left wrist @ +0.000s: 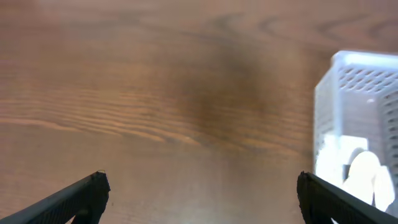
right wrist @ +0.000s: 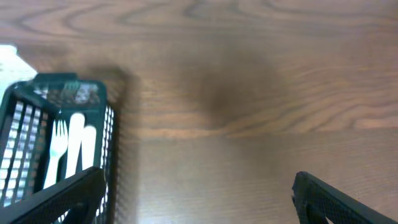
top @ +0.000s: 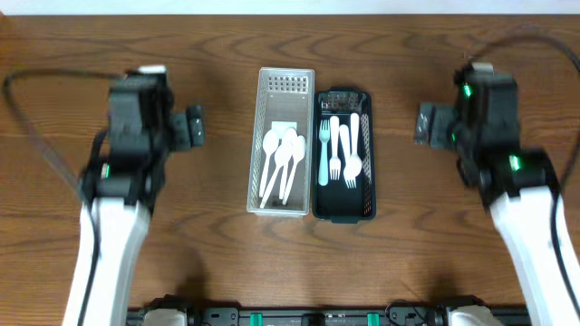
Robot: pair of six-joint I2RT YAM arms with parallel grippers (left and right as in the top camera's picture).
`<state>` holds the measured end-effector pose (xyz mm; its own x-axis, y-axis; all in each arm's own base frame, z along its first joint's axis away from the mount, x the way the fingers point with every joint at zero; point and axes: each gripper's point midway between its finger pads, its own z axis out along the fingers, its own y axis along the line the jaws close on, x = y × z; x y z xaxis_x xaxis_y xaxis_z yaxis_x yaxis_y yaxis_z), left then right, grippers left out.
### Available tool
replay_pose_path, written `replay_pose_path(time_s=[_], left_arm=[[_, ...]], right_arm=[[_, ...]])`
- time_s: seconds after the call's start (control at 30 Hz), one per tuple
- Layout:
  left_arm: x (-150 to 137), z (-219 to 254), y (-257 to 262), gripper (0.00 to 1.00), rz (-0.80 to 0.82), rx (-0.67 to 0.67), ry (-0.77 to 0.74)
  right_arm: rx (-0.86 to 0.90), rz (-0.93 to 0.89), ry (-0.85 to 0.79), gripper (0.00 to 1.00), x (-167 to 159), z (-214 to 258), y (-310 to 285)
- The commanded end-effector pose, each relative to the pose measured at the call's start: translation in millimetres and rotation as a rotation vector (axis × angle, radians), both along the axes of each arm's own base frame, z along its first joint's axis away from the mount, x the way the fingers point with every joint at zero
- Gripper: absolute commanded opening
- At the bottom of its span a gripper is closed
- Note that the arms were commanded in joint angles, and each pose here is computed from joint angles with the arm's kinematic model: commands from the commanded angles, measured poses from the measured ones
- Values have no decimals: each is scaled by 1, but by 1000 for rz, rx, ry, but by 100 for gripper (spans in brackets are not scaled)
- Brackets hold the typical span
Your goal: Pack container
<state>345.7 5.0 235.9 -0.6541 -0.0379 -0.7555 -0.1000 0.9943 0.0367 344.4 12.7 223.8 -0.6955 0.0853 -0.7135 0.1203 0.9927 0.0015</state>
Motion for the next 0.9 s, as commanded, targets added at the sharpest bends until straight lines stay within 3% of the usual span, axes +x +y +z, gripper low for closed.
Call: replay_pose_path(time_s=[0.0,0.2,0.33,0.87], left_arm=[[-31,-2,-3,98,-8,-2,-82],[-81,-14,6,98,25,24,-244],[-102,-22,9,98,27,19,-289],[-136,-66,12,98,21,42,-84]], right_arm=[[40,-58,-35,99,-37,-18,-9],[27,-147,-288,99,-83,6,-31],[34,-154,-347,99,-103,11,-34],[-22,-150,-65,99,-151,-45,-40]])
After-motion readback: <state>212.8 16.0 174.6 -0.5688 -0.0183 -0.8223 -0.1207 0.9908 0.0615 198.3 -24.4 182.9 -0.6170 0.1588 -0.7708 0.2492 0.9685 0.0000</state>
